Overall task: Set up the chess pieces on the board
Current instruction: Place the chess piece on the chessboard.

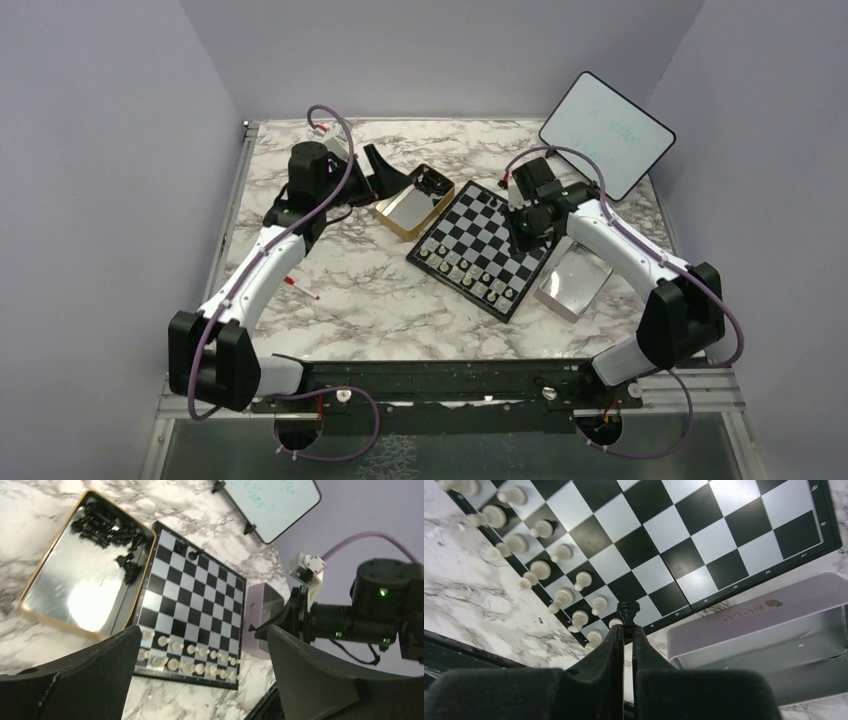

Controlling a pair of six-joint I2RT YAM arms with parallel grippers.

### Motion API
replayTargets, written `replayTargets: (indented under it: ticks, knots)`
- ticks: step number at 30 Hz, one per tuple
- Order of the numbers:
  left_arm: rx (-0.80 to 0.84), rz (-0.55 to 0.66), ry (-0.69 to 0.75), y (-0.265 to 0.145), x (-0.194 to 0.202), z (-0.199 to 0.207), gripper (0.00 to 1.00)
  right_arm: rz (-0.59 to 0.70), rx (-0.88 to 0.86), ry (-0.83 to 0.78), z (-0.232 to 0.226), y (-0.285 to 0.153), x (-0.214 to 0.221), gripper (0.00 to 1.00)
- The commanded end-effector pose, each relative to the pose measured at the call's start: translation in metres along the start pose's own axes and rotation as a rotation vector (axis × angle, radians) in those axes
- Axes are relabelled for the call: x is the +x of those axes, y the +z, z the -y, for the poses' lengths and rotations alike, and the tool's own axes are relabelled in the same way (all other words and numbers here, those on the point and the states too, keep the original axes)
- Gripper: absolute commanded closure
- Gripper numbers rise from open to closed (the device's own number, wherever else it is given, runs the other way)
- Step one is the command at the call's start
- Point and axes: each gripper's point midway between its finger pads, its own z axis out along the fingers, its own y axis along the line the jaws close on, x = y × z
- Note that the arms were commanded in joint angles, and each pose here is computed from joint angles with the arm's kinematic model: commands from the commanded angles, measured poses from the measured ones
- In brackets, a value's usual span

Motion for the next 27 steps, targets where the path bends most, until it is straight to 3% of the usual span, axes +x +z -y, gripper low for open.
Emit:
replayTargets:
  ticks: [1,12,16,27]
  knots:
    - [-0.135,-0.059,0.176,-0.029,0.028,-0.030,0.01,-0.147,-0.041,-0.024,0.002,0.009,0.020,0.99]
    - [-0.143,-0.042,0.583,-0.048,0.058,-0.007,0.01,-0.377,-0.026,-0.044,0.020,0.051,0.041,0.99]
    - [-0.137,-0.036,0.616,-0.054,0.064,-0.008,0.01,-0.415,0.001,-0.045,0.028,0.058,0.043,0.98]
    - [-0.164,-0.014,0.633,-0.064,0.060,-0.008,0.01,-0.372,0.011,-0.045,0.030,0.062,0.021,0.75]
